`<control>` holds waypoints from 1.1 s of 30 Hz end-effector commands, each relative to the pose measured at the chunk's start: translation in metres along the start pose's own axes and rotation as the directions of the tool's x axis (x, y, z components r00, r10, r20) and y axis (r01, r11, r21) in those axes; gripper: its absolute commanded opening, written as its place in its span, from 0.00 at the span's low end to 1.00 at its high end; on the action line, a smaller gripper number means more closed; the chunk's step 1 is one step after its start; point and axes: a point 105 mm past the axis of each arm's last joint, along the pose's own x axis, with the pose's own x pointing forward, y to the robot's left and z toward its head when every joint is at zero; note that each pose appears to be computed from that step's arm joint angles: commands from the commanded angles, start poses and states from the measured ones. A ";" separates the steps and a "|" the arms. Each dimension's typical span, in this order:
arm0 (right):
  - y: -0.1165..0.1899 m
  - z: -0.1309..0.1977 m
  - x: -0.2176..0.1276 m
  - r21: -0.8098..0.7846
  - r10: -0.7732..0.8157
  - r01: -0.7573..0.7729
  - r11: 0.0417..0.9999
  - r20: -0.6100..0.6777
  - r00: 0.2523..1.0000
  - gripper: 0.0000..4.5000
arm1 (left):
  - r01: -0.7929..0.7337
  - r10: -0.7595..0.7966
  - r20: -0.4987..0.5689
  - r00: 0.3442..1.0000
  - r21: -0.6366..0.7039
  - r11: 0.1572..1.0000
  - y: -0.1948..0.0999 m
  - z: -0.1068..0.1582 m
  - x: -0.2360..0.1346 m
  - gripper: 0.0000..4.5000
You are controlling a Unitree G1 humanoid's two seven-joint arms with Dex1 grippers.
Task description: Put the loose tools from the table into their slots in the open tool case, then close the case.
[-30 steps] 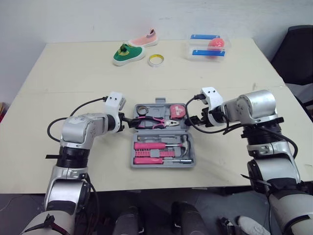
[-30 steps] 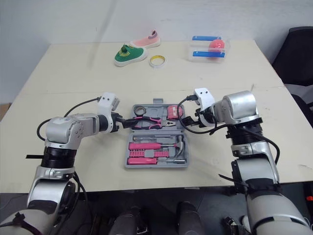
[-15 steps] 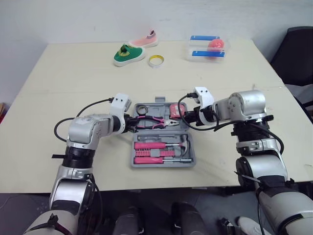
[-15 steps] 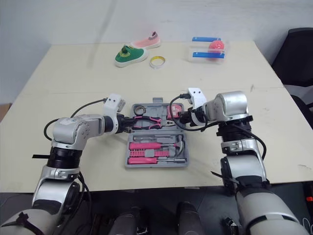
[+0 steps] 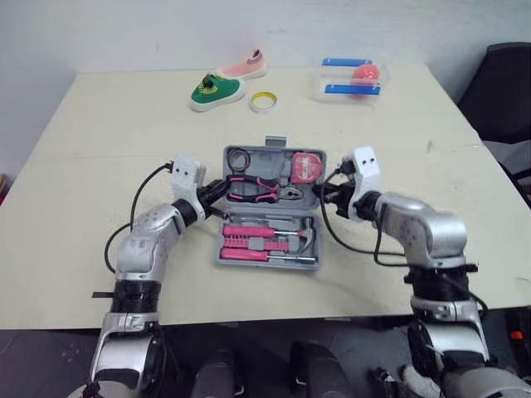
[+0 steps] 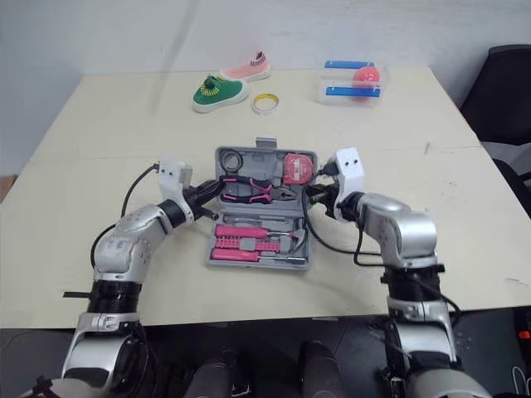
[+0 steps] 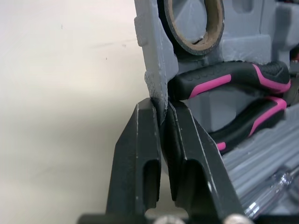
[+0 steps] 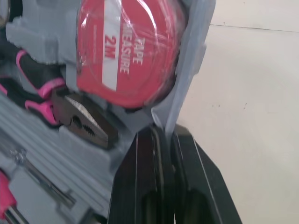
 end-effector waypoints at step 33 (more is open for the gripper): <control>-0.050 -0.050 -0.132 -0.777 -0.012 0.094 0.623 0.110 0.994 0.99 | -0.020 0.025 -0.009 1.000 0.359 0.933 0.047 -0.012 -0.156 0.81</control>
